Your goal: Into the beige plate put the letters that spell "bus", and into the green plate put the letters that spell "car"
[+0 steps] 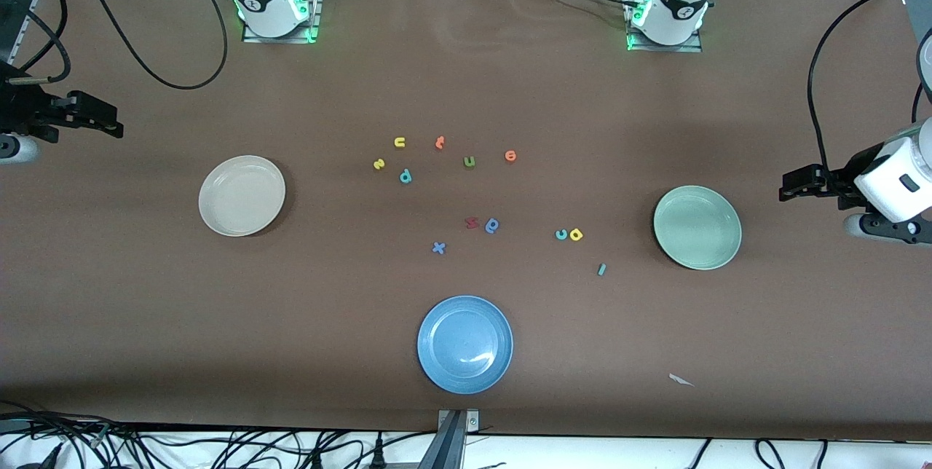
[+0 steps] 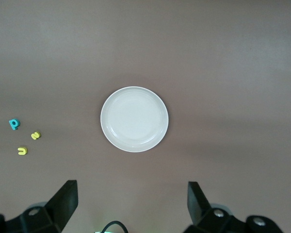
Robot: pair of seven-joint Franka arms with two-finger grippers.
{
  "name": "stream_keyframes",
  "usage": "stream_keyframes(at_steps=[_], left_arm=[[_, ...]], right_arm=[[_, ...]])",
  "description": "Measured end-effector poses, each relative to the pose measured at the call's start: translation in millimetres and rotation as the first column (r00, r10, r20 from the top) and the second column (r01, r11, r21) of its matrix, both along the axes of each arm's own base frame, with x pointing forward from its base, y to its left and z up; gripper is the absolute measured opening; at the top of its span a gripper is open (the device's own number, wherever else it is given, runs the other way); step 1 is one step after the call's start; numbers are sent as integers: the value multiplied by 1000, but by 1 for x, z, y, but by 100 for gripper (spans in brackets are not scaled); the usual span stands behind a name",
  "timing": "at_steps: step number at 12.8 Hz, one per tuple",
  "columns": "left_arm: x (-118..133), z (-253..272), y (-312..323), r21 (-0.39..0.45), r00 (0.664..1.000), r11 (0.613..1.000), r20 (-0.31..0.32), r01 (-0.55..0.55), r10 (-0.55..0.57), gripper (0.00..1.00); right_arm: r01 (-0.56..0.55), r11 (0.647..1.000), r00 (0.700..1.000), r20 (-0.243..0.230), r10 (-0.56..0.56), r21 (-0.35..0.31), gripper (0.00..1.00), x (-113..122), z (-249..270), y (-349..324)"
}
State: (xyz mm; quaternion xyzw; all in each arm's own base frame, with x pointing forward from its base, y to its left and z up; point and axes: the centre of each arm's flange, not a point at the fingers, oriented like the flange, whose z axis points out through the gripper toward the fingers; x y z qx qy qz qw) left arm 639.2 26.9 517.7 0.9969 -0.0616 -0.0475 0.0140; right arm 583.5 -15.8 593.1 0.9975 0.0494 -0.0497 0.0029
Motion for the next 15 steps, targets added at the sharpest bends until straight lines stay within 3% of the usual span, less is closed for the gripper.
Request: stream_keyframes(at_steps=[15], left_arm=[[2, -5, -13, 2, 1000, 1000, -8, -7, 7, 100]], right_arm=[[0, 1000, 1000, 0, 0, 0, 100, 0, 0, 0]])
